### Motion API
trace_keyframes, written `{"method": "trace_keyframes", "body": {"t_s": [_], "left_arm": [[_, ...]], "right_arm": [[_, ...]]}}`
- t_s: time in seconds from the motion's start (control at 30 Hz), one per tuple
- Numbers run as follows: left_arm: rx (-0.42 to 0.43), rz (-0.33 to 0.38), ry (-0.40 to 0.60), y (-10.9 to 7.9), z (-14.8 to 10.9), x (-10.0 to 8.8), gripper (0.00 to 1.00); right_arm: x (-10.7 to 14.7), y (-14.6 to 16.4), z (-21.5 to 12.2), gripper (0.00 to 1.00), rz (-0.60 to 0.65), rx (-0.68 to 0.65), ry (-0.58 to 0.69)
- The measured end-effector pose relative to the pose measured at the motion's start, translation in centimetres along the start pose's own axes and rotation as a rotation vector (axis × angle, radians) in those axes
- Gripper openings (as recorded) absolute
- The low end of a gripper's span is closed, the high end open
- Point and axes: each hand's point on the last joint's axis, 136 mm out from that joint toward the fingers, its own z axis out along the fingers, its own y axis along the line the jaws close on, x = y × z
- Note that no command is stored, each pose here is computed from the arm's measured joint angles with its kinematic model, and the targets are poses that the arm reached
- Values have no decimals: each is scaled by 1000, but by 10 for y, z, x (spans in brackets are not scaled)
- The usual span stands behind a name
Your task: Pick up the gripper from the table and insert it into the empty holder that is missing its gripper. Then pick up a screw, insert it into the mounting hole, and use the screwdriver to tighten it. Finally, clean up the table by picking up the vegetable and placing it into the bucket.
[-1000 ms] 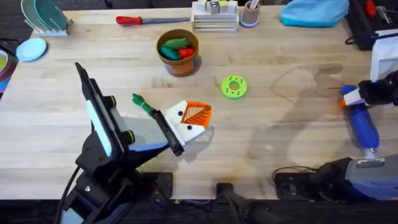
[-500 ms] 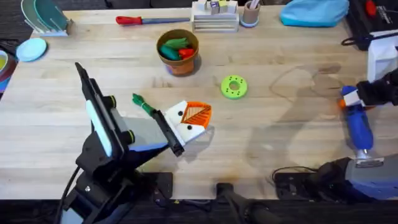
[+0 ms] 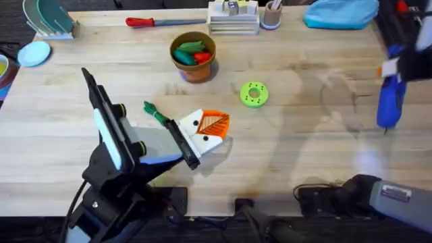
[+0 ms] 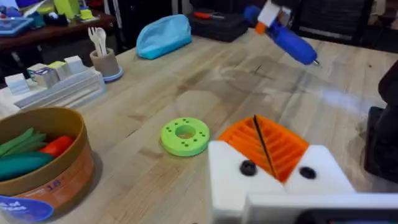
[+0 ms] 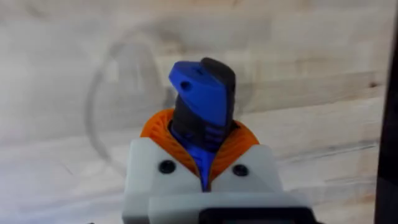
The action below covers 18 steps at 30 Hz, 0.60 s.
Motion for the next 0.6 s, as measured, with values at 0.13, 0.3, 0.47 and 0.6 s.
{"method": "trace_keyframes", "body": {"t_s": [0.13,0.3,0.47,0.6], "left_arm": [[0,0,0,0,0,0,5],[0,0,0,0,0,0,5],[0,0,0,0,0,0,5],[0,0,0,0,0,0,5]], "right_arm": [[-34,-8,-49,21,150,26,-245],[-63,4,-109,21,263,-67,-502],[-76,46,-160,21,239,-215,-663],[-96,89,-209,21,165,-352,-848]]}}
